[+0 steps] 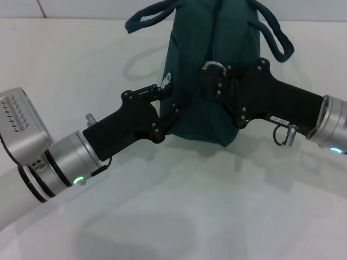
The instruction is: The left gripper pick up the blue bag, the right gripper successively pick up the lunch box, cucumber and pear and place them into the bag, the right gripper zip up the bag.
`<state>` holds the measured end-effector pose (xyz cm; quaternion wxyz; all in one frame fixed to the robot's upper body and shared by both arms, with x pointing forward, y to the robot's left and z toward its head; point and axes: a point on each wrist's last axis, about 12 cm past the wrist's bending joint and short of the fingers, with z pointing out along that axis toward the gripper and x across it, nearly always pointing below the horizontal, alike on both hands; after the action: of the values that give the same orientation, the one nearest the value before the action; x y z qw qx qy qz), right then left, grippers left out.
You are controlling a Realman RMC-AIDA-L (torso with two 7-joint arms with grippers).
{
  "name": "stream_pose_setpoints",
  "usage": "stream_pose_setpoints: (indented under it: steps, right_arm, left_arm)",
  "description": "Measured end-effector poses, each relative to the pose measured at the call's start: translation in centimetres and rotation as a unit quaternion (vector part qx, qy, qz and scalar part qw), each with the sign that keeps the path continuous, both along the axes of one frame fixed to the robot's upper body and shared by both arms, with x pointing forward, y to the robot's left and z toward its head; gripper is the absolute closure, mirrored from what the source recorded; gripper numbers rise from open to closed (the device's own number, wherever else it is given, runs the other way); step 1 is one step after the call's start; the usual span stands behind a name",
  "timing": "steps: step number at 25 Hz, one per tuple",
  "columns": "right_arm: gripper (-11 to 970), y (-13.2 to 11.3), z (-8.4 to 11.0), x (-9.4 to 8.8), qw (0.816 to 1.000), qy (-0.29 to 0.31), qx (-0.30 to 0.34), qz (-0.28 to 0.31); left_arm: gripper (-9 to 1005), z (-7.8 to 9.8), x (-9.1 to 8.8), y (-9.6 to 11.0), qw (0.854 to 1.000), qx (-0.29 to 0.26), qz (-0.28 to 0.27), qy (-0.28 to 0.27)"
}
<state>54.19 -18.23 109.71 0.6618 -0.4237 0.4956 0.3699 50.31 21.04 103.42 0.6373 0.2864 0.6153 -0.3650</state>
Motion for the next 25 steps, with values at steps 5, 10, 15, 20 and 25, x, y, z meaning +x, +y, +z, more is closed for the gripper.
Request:
stream_pose_setpoints:
  steps: [5,10,15,20,25]
  right_arm:
    - [944,-0.1,-0.1,-0.2,1.000,0.002,0.005,0.000]
    - [944,-0.3,-0.1,-0.4,1.000,0.011,0.026,-0.011]
    - [944,-0.8,-0.1,-0.5,0.998,0.022,0.051,-0.033]
    - [944,-0.8,0.1,-0.4,0.996,0.027,0.071,-0.044]
    - [944,-1.2,0.4,-0.2,0.993,0.030,0.092,-0.063]
  left_arm:
    - [716,0.0,0.0,0.0,1.000,0.005,0.001,-0.004]
    - [755,-0.2,-0.2,-0.1,1.000,0.022,-0.006,-0.019]
    - [830,-0.4,-0.1,-0.3,0.999,0.040,-0.012,-0.021]
    - [872,-0.8,-0.4,-0.4,0.998,0.055,-0.025,-0.018]
    - [897,-1.1,-0.6,-0.5,0.997,0.069,-0.036,-0.012]
